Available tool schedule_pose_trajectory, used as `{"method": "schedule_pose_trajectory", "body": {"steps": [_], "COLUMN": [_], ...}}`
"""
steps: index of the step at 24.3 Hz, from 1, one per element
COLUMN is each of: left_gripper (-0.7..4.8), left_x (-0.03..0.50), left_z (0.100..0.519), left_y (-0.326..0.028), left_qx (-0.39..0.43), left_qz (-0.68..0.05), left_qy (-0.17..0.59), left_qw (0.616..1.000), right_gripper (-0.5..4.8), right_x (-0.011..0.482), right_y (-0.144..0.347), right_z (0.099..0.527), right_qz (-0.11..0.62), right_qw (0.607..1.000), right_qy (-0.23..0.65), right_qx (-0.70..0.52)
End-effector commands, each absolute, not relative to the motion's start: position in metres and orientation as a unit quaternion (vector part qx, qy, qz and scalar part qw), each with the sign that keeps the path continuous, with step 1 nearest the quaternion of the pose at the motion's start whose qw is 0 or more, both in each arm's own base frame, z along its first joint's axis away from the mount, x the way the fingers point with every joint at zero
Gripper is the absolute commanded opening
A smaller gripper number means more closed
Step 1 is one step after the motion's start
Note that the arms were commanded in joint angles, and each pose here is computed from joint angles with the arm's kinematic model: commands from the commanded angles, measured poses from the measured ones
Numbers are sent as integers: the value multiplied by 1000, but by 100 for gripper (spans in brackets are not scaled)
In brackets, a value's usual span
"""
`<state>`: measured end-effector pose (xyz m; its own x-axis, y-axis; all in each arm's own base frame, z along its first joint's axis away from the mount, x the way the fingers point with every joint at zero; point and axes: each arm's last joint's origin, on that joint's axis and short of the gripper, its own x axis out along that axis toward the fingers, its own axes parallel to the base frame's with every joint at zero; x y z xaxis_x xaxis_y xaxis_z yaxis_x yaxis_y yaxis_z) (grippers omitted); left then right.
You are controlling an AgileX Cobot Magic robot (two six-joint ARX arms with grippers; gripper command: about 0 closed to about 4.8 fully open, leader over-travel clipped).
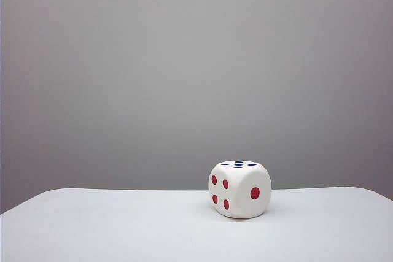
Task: Pick up the dice on the table and roll the dice.
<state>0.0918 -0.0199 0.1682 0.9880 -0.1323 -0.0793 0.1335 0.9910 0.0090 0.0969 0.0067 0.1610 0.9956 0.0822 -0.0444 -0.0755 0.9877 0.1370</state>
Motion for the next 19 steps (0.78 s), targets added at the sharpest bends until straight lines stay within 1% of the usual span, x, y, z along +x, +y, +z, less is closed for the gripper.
{"method": "schedule_pose_trajectory", "body": {"steps": [1,5,15,19], "left_gripper": [-5,-5,-3,-3], "left_x": [93,94,94,94], "left_z": [162,149,149,149], "left_y": [-20,-20,-20,-20], "left_qx": [23,30,23,-17], "left_qz": [-65,-57,-56,-62], "left_qy": [46,80,81,84], "left_qw": [997,995,995,994], "right_gripper": [23,23,22,22], "right_x": [97,96,96,96], "right_y": [7,6,6,6], "right_z": [154,146,146,146], "right_qz": [39,30,26,26], "right_qw": [996,993,993,993], "right_qy": [56,92,93,93], "right_qx": [66,64,64,64]}}
